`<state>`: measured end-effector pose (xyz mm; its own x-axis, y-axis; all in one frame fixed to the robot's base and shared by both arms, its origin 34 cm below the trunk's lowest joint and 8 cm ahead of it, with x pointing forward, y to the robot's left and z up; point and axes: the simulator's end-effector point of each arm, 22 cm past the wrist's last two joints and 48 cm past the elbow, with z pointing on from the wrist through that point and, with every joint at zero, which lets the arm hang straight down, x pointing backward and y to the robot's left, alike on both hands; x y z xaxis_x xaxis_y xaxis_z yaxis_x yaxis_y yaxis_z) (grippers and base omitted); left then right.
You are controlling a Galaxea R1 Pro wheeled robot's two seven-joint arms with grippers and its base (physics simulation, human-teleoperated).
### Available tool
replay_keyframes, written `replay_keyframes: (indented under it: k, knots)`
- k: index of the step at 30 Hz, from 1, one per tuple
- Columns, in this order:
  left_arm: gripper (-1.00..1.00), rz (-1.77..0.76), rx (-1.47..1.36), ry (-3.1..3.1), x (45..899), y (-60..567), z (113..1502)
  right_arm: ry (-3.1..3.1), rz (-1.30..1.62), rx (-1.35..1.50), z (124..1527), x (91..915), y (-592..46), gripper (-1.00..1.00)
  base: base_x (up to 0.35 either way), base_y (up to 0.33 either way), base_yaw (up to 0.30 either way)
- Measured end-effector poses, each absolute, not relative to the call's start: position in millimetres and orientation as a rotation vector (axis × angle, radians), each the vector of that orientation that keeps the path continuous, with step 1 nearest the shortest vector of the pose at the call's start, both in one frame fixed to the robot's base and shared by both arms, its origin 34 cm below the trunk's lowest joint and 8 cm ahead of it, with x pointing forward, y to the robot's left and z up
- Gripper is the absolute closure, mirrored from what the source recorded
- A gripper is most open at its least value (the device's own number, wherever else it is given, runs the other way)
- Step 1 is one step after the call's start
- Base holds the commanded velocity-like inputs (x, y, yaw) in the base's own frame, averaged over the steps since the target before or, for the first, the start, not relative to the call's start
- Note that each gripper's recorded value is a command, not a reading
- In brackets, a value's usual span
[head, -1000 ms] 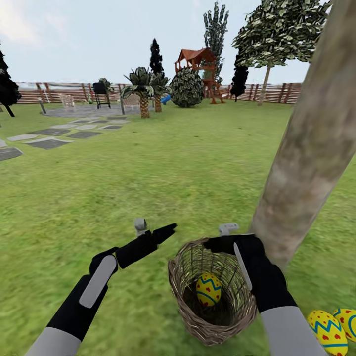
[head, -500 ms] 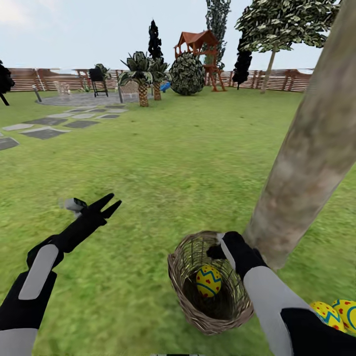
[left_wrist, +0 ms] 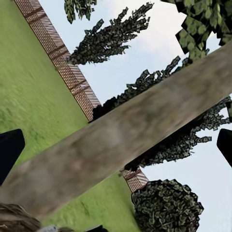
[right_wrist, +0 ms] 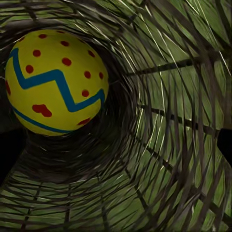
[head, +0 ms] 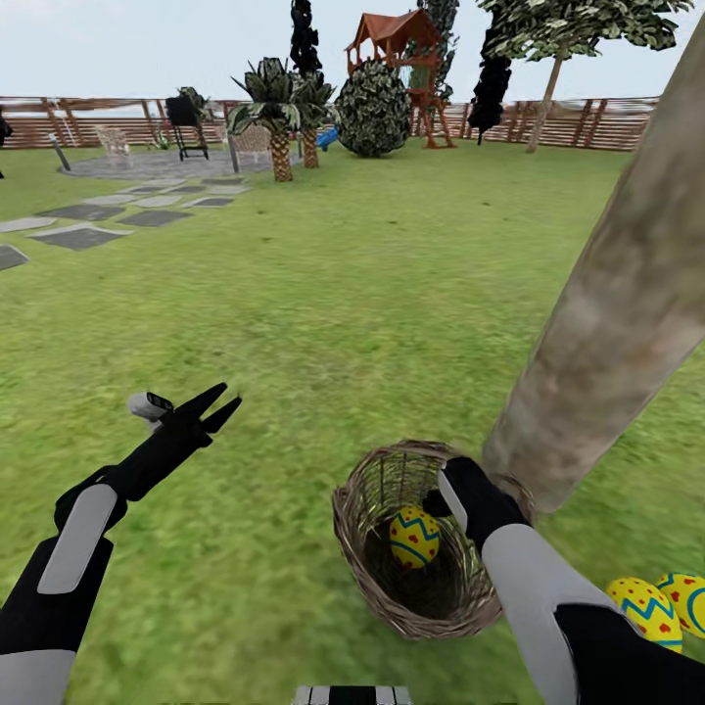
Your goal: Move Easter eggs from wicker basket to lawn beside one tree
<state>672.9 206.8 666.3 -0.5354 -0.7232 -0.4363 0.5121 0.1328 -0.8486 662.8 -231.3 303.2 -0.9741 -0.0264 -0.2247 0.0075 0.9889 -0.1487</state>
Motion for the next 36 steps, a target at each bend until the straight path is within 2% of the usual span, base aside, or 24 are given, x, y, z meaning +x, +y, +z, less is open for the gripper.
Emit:
replay_keyframes:
  k: [17,36]
  knots:
    - [-1.00,-1.605,-0.302,1.506,685.8,205.9,606.5,2.977,-0.019,-0.016,249.9,651.0,-203.6,-1.00,0.000,0.000,0.071]
    - [-1.00,-1.611,-0.390,1.583,693.3,205.8,542.6,2.978,-0.012,-0.008,199.3,648.6,-203.3,-1.00,0.000,0.000,0.055]
